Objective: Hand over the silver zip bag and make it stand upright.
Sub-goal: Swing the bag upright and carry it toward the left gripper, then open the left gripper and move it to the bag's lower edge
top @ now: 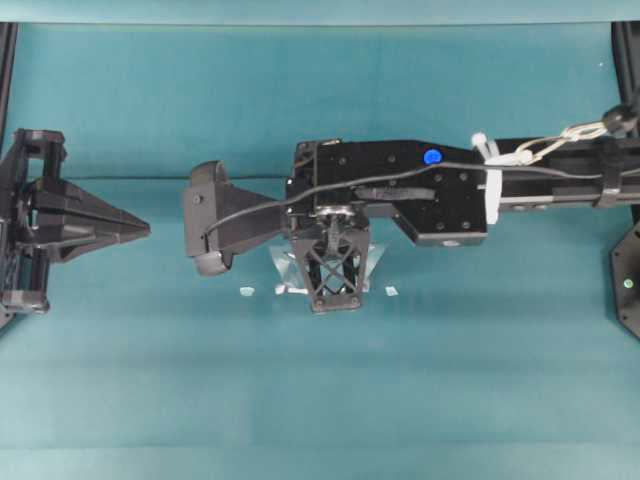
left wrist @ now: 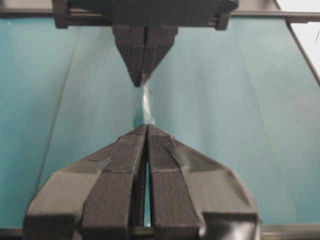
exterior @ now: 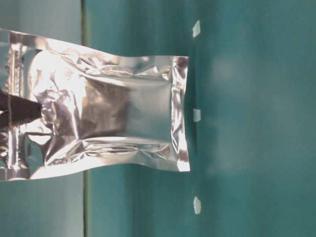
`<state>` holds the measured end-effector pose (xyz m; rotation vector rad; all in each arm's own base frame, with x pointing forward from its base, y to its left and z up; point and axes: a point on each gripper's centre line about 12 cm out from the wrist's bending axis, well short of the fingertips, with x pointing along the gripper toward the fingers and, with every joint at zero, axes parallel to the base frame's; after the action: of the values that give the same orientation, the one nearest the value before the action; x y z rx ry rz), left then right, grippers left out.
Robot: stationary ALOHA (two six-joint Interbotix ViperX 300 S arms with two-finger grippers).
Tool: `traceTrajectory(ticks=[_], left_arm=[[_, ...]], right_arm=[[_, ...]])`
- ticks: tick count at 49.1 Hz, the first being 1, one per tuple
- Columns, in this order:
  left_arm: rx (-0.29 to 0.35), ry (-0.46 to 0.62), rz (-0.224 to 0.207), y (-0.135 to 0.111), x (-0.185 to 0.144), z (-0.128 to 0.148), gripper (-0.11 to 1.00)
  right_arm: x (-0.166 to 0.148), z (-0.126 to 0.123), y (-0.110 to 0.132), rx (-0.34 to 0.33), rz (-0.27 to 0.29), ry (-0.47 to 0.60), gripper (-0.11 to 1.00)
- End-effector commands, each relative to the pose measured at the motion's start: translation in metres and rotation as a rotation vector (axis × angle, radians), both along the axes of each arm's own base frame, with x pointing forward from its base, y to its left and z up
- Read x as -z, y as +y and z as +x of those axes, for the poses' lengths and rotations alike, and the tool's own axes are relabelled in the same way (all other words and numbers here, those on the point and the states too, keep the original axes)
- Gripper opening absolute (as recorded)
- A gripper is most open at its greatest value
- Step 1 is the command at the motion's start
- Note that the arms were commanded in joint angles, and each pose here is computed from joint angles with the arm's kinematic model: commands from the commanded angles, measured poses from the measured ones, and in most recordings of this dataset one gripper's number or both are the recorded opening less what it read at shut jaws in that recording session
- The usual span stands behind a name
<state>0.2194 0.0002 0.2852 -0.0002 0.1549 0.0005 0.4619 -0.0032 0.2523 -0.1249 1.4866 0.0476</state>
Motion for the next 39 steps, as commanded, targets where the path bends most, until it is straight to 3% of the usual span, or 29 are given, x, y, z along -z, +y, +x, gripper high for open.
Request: traceTrajectory(ticks=[1, 17, 23, 33, 39], left_arm=[[-0.005, -0.009, 0.005, 0.001, -0.004, 0.002, 0.01], [-0.018, 0.023, -0.008, 0.004, 0.004, 0.001, 0.13], [-0.023, 0.063, -0.05, 0.003, 0.018, 0.0, 0.34], [-0.019, 0.098, -0.091, 0.0, 0.044, 0.001, 0.83], [-0.008, 0.072, -0.091, -0.002, 0.05, 0.008, 0.82]], right_arm=[[-0.005, 0.001, 0.003, -0.019, -0.002, -0.024, -0.05], [0.005, 0.0, 0.005, -0.02, -0.002, -0.004, -0.05], [0.006, 0.0, 0.008, -0.026, -0.002, -0.009, -0.05], [0.005, 0.001, 0.012, -0.034, -0.003, -0.02, -0.05], [0.005, 0.001, 0.012, -0.036, -0.003, -0.02, -0.05]])
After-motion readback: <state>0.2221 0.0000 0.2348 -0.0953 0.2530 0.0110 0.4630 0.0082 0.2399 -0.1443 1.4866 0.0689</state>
